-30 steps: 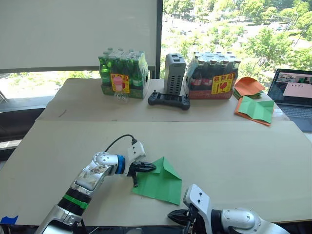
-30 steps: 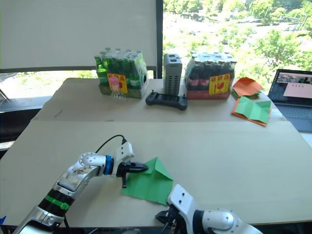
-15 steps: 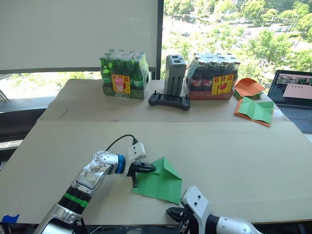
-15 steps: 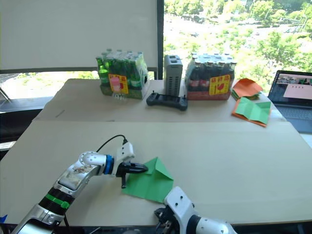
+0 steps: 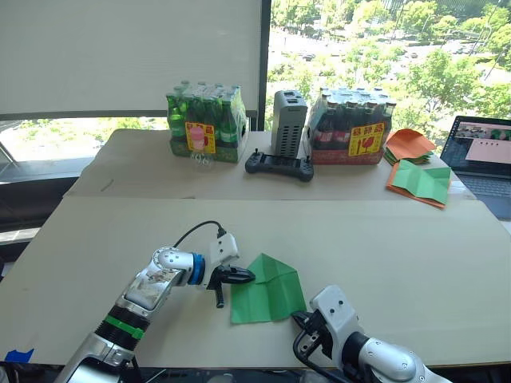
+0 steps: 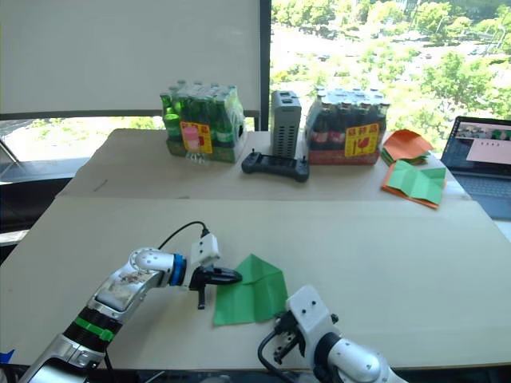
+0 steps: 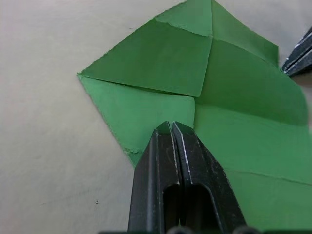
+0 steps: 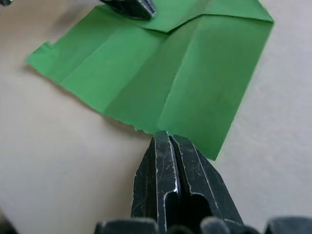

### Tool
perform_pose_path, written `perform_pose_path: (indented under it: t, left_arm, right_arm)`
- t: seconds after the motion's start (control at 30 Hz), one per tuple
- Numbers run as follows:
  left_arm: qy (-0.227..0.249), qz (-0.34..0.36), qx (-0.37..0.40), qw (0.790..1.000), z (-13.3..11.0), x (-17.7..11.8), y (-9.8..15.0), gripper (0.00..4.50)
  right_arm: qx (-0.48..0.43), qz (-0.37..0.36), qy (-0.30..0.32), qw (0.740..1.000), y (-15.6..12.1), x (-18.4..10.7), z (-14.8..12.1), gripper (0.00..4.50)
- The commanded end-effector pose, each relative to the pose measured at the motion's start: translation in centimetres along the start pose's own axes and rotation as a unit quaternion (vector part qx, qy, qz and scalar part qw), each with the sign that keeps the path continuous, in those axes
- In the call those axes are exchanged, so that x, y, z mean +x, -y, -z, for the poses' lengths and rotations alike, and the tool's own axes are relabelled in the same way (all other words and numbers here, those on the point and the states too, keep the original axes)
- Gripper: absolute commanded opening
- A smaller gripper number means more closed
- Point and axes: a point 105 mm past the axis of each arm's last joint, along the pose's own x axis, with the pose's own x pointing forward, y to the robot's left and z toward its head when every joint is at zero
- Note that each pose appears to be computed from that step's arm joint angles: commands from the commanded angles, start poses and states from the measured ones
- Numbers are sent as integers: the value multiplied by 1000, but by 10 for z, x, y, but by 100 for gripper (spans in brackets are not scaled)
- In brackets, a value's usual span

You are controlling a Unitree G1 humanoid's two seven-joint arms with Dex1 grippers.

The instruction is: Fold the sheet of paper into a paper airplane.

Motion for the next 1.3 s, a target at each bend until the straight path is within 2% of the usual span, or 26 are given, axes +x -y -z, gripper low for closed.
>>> perform_pose_path:
  t: [0.03,0.43,0.67,0.93,1.1,1.3]
  left_arm:
    - [-9,-1,1,1000,3,0,1,6]
    - [-9,-10,-1,1000,3,-3,3,6]
    - [-9,-12,-1,1000,2,-3,2,6]
    - [-12,-15,-3,1000,3,-4,1,6]
    - [-13,-17,-4,1000,3,-4,1,6]
    - [-12,-18,-3,1000,3,-4,1,6]
  right_arm:
    - [-6,63,-10,998,26,2,7,0]
    - [33,82,51,995,43,15,-10,0]
    - [29,74,49,996,48,20,-8,0]
    - [33,-10,45,998,22,31,-12,0]
    - [36,-58,72,995,5,33,-28,0]
    - [45,-80,110,990,1,28,-47,0]
